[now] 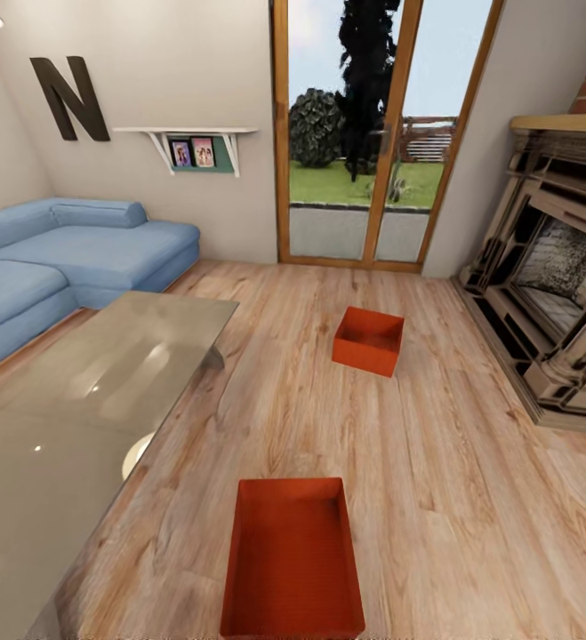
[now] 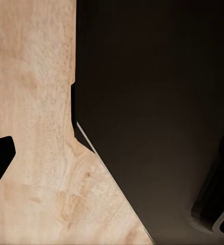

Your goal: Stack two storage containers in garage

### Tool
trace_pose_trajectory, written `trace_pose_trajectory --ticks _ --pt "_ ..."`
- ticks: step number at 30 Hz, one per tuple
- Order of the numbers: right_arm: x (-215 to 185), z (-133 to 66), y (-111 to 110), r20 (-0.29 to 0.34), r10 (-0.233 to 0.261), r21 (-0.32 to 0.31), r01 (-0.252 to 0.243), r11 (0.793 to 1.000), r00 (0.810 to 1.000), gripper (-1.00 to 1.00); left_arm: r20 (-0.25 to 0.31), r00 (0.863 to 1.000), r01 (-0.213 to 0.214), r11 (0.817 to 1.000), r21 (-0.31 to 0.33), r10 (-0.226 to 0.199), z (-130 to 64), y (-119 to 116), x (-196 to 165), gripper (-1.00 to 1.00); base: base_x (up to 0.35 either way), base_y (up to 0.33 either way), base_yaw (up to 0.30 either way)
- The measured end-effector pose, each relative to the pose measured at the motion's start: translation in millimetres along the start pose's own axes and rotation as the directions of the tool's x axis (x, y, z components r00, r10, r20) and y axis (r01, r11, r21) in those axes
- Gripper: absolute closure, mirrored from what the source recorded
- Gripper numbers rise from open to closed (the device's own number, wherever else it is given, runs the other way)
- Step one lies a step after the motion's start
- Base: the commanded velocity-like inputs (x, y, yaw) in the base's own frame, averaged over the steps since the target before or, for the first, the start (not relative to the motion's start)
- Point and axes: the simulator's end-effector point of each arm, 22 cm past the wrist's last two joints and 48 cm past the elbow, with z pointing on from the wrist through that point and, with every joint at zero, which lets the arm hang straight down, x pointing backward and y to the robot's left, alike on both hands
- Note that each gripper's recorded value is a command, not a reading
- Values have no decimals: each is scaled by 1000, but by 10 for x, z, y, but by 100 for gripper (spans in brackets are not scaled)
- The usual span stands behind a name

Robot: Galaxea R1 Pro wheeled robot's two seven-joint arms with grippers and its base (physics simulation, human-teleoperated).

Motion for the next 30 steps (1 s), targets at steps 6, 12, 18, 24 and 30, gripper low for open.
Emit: trace_pose_trajectory --ticks 6,12,18,24,30 --pt "37 5 10 -9 0 -2 0 1000 1000 -100 -10 1000 0 1000 -1 0 -1 4 37 -100 0 0 0" --pt "73 9 20 -19 -1 -5 1 1000 1000 -100 -19 1000 0 1000 -2 0 -2 7 74 -100 0 0 0" --pt "110 13 29 -28 -1 -7 1 1000 1000 -100 -29 1000 -1 1000 -3 1 -3 10 111 -100 0 0 0" --pt "149 16 32 -38 -1 -9 1 1000 999 -100 -38 999 -1 1000 -4 1 -5 14 148 -100 0 0 0" --pt "186 19 40 -47 -2 -11 1 1000 999 -100 -48 999 -1 1000 -5 1 -7 18 185 -100 0 0 0"
